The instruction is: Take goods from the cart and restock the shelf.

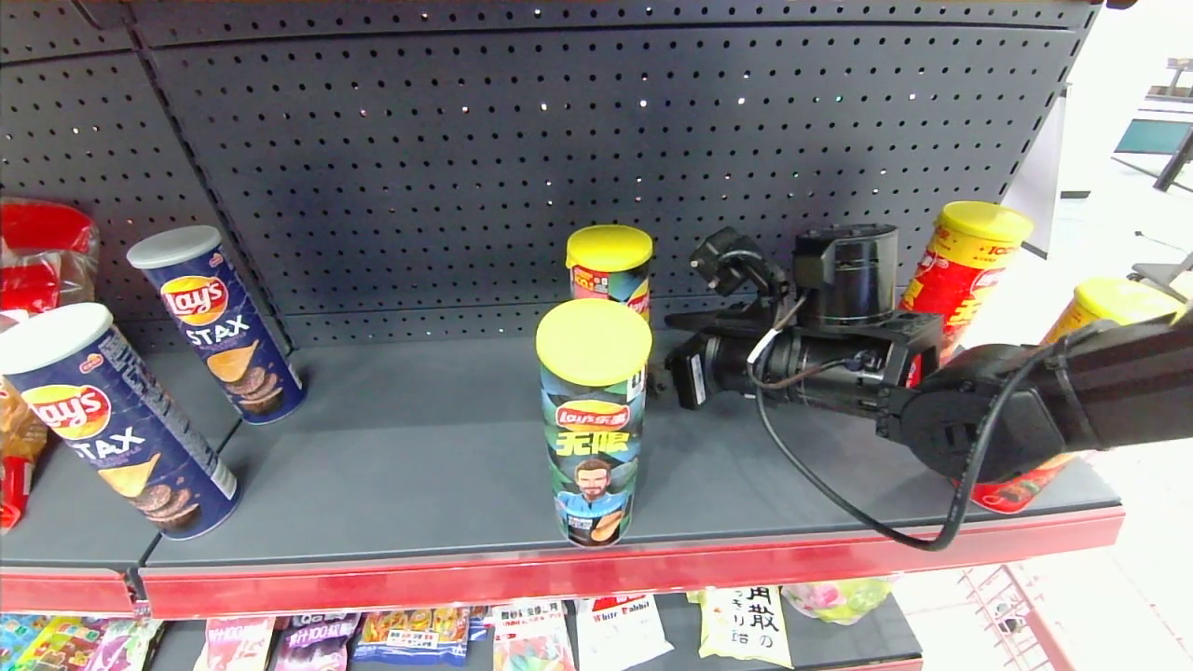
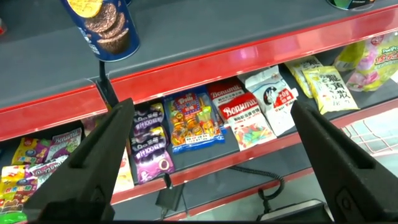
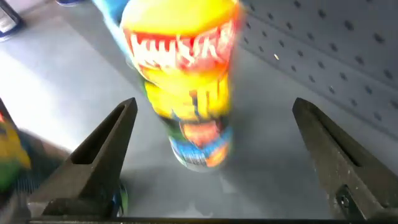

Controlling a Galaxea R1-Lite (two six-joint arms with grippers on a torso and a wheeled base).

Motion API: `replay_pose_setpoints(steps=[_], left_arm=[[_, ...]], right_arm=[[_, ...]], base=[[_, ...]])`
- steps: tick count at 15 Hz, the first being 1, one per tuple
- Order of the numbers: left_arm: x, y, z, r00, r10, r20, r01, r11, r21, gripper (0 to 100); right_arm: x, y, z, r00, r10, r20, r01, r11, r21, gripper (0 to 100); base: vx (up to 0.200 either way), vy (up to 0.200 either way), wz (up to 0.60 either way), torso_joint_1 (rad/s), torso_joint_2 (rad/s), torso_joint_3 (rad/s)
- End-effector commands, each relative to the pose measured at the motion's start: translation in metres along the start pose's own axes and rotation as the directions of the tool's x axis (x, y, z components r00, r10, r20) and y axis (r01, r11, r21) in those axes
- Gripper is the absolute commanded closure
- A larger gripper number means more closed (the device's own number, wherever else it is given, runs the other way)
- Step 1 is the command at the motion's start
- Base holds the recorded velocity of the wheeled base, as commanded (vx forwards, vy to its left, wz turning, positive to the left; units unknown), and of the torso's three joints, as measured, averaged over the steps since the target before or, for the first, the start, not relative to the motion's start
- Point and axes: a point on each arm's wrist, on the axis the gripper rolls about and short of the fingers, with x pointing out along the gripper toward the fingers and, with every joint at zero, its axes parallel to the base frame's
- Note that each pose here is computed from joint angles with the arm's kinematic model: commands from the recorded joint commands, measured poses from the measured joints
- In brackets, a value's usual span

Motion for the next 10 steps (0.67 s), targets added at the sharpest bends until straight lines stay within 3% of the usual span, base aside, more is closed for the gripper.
replay_pose_setpoints(steps=[1,6,10], left_arm=[[0.0,0.0,0.0,1.0,0.0,-0.001,0.0,1.0,0.0,0],[0.0,0.0,0.003,1.0,-0.01,0.023,0.01,1.0,-0.001,0],[0.0,-0.001,0.004,0.999,-0.042,0.029,0.042,0.999,0.0,0]], right_arm=[[-0.019,0.0,0.002,1.0,-0.021,0.001,0.021,1.0,0.004,0],[-0.054,-0.001,-0.012,0.995,-0.084,-0.046,0.085,0.996,0.02,0],[-0.097,0.011,-0.021,0.994,-0.088,-0.057,0.09,0.996,0.022,0]], base=[[0.0,0.0,0.0,0.0,0.0,0.0],[0.0,0.0,0.0,0.0,0.0,0.0],[0.0,0.0,0.0,0.0,0.0,0.0]])
